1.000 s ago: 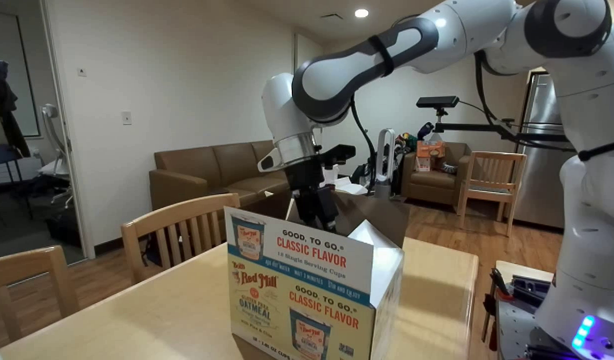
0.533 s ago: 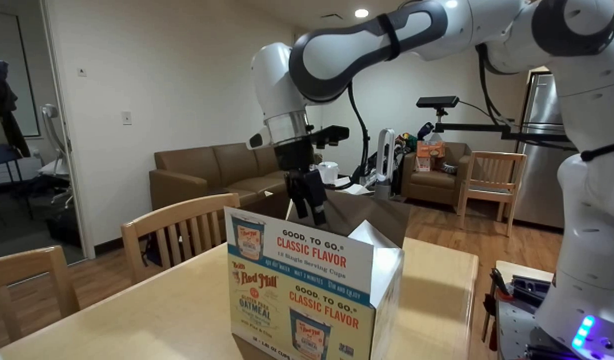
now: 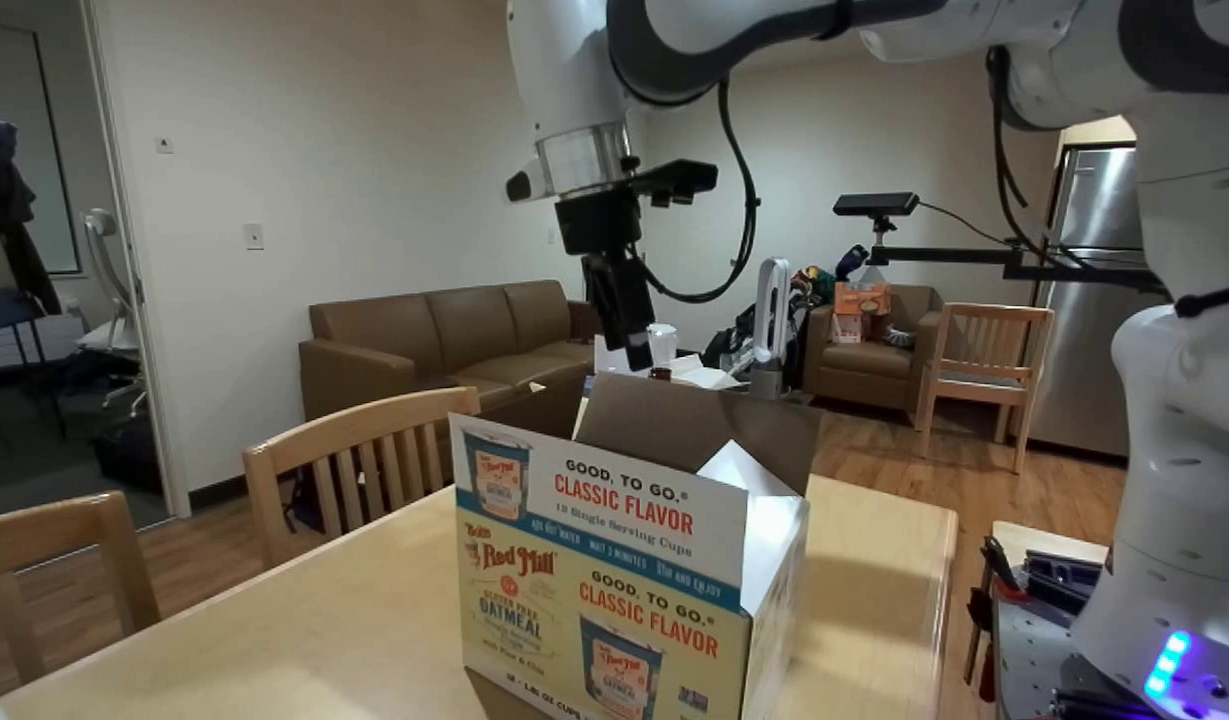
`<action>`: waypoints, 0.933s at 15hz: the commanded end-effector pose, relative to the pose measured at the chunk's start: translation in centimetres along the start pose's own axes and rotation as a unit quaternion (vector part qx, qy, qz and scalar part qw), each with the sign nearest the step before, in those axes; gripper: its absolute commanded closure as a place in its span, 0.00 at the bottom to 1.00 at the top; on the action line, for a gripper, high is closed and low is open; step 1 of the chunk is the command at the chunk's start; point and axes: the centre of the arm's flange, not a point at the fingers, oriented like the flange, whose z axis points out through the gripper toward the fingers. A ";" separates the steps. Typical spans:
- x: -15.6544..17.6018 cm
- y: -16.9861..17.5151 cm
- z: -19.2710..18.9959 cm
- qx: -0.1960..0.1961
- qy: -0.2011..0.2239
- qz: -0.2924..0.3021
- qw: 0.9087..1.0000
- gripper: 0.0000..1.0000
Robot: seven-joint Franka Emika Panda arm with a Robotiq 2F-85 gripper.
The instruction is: Pick up the cloth from the table and put it in the carton box
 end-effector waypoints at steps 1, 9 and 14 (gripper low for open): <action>-3.5 -0.1 -2.5 0.000 -0.011 0.074 0.997 0.00; -11.3 0.8 -3.5 0.006 0.010 0.144 0.989 0.00; -17.1 2.1 -1.2 -0.041 0.014 0.157 0.987 0.00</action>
